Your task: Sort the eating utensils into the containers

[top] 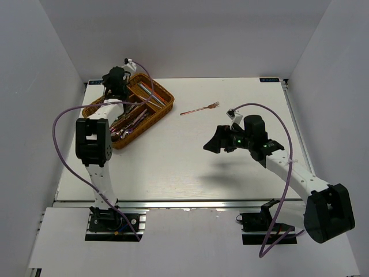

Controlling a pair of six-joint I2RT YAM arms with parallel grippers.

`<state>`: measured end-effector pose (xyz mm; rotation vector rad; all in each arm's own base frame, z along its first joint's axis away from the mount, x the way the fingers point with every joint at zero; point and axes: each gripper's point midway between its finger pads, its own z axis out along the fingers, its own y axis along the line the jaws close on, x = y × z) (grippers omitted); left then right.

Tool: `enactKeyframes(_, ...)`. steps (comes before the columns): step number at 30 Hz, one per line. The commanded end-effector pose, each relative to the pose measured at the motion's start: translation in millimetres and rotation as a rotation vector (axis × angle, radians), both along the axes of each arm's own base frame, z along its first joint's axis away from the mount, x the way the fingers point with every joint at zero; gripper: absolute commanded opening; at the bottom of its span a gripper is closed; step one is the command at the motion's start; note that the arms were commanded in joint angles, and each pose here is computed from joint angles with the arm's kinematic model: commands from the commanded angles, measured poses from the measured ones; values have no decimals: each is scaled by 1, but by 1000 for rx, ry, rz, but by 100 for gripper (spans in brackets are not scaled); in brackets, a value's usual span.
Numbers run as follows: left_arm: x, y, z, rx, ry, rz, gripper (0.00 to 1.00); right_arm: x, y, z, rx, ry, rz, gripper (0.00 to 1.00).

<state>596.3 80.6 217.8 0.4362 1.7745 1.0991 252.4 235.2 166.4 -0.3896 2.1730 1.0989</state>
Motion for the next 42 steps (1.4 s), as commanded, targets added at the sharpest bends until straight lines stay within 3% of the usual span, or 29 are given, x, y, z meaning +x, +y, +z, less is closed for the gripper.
enactKeyframes(1, -15, -12, 105, -60, -167, -115, 0, 10, 6, 14, 27, -68, 12, 89)
enactKeyframes(3, -15, -8, 108, -14, -173, -118, 0, 9, 7, 15, 32, -67, 19, 89)
enactKeyframes(10, -1, 7, 47, 142, -36, -101, 0, 8, 5, 12, 20, -72, 13, 89)
enactKeyframes(16, 6, 17, -8, 125, 32, -109, 3, 8, 4, 8, 11, -67, 11, 89)
enactKeyframes(20, 7, 18, -20, 87, 34, -107, 29, 12, 3, 6, 1, -68, -1, 89)
enactKeyframes(21, 7, 18, -17, 73, 24, -103, 44, 13, 3, 5, -3, -68, -5, 89)
enactKeyframes(23, 6, 19, -4, 35, -37, -80, 62, 17, 0, 2, -18, -69, -31, 89)
enactKeyframes(24, 2, 23, 11, 21, -85, -49, 82, 19, -1, 3, -23, -70, -45, 89)
enactKeyframes(26, -6, 23, 49, -48, -211, -31, 98, 26, -7, 2, -48, -81, -87, 89)
enactKeyframes(29, -16, 18, 91, -145, -312, -45, 98, 35, -13, -1, -71, -78, -156, 89)
enactKeyframes(31, -29, 6, 142, -281, -448, -104, 98, 42, -14, 0, -42, -56, -216, 89)
enactKeyframes(33, -40, -4, 166, -434, -525, -135, 98, 50, -9, -5, -11, -12, -239, 89)
enactKeyframes(34, -58, -6, 195, -503, -590, -145, 98, 55, 4, 5, 59, -28, -207, 89)
enactKeyframes(35, -66, -8, 206, -568, -623, -141, 98, 63, 10, -11, 72, 48, -220, 89)
enactKeyframes(37, -94, -12, 226, -776, -697, -114, 98, 100, 15, -8, 29, 97, -332, 89)
enactKeyframes(38, -104, -13, 226, -848, -711, -93, 98, 117, 18, -43, -52, 198, -413, 89)
enactKeyframes(39, -111, -20, 223, -993, -746, -82, 98, 134, 17, -47, -94, 215, -484, 89)
enactKeyframes(42, -141, -47, 195, -1181, -656, -133, 98, 189, 6, -62, -279, 236, -769, 89)
